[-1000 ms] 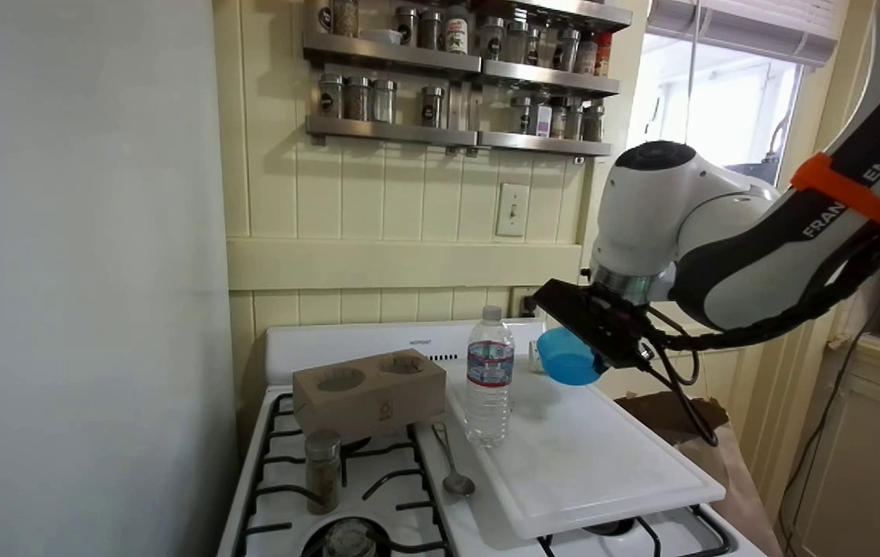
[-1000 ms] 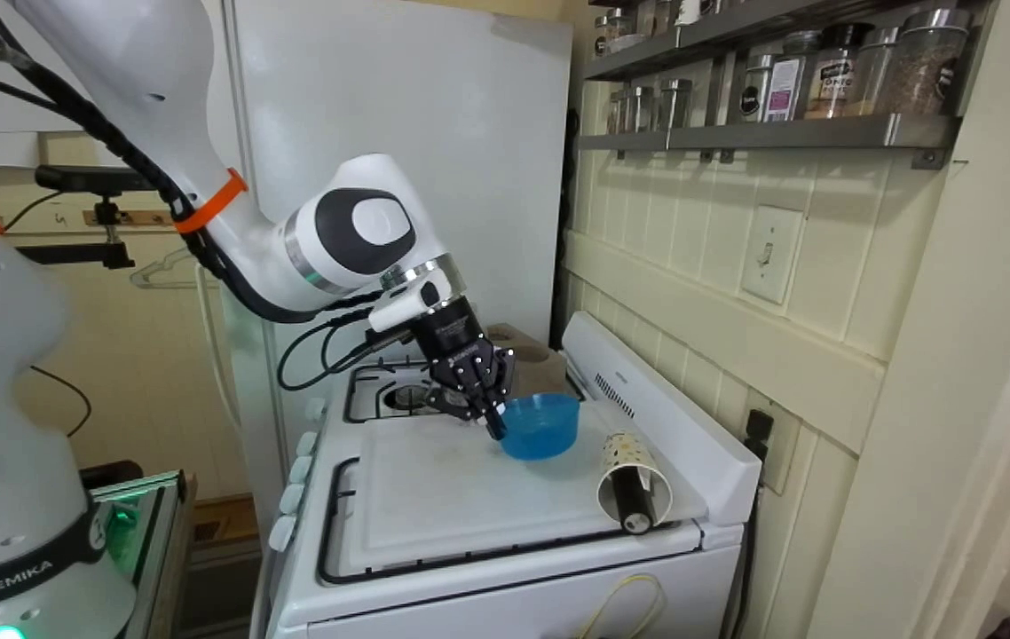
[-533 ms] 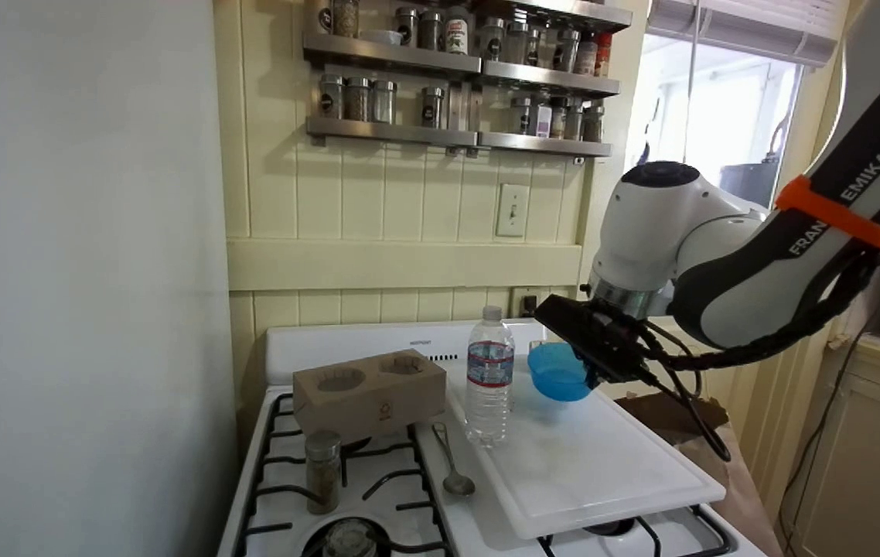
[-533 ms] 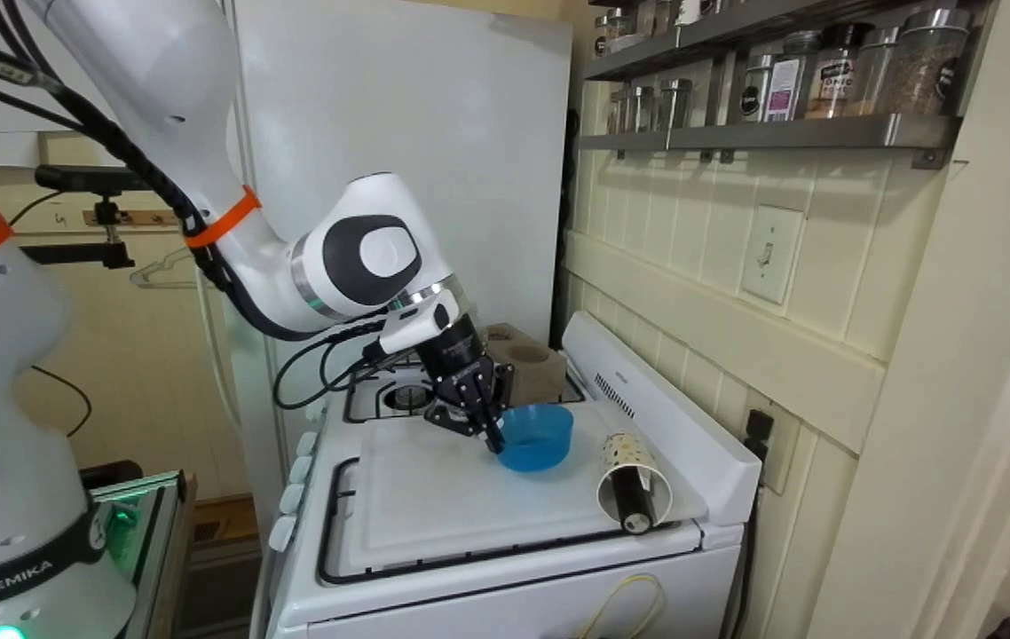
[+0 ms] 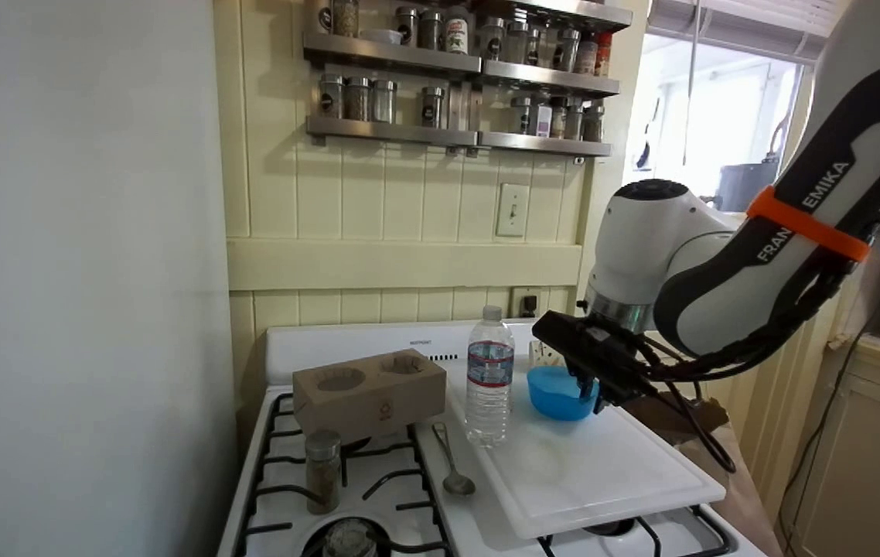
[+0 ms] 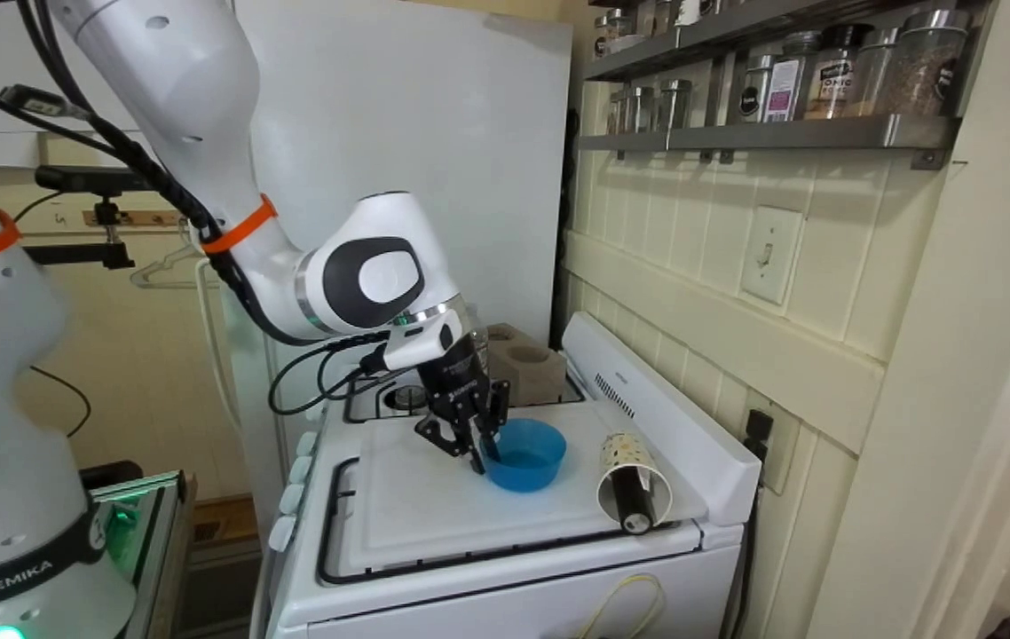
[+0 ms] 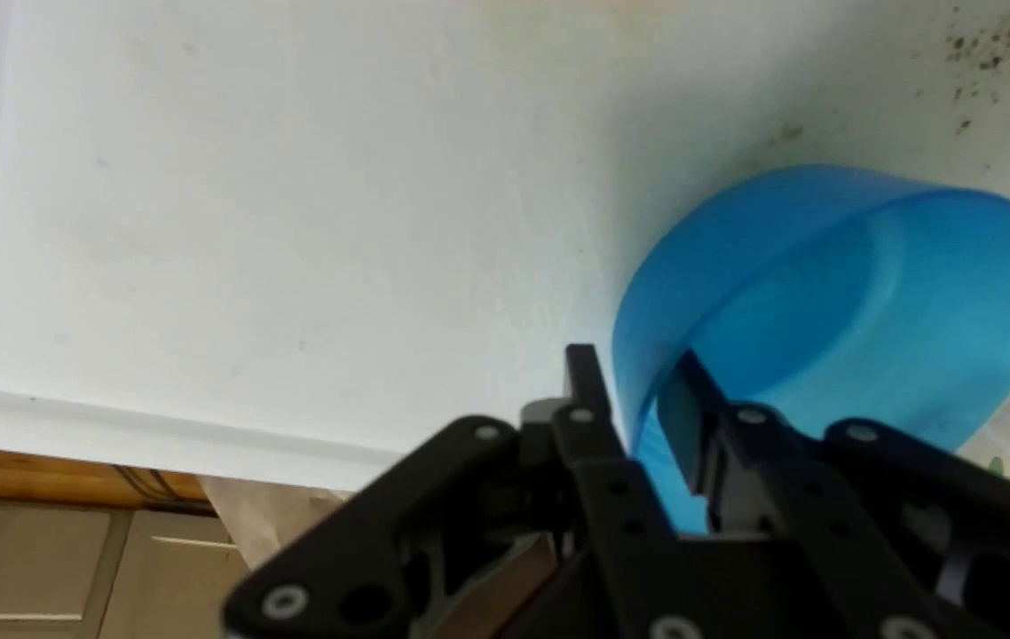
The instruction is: Move the blue bowl to the right
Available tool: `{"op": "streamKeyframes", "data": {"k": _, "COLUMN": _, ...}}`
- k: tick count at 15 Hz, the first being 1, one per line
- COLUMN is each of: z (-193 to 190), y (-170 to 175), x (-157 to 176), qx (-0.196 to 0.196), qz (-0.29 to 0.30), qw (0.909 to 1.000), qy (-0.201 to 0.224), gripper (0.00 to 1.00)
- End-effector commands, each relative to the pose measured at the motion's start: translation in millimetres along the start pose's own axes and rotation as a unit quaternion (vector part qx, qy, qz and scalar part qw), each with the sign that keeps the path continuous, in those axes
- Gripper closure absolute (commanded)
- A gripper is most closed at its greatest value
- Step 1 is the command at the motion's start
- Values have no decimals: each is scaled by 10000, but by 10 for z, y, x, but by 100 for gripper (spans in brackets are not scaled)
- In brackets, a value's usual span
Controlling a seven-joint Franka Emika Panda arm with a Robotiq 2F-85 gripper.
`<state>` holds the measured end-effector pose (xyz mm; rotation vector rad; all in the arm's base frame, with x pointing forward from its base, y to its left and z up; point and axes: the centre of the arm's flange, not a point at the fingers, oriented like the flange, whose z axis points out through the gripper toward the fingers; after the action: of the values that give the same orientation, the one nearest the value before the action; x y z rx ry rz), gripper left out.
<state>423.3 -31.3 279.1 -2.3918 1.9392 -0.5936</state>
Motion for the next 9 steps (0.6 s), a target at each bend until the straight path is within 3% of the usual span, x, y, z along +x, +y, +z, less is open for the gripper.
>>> {"op": "streamKeyframes", "data": {"k": 1, "z": -204, "y": 78, "x": -15, "qx": -24, "qz": 219, "qw": 9997, "qy": -76, "gripper": 44}}
{"op": "streamKeyframes", "data": {"k": 7, "z": -890, "y": 358, "x": -163, "qx": 947, "qz": 900, "qw": 9906, "qy": 406, "gripper": 1}}
{"op": "streamKeyframes", "data": {"k": 9, "z": -1132, "y": 345, "x": -170, "qx": 1412, "qz": 942, "qw": 9836, "qy": 605, "gripper": 0}}
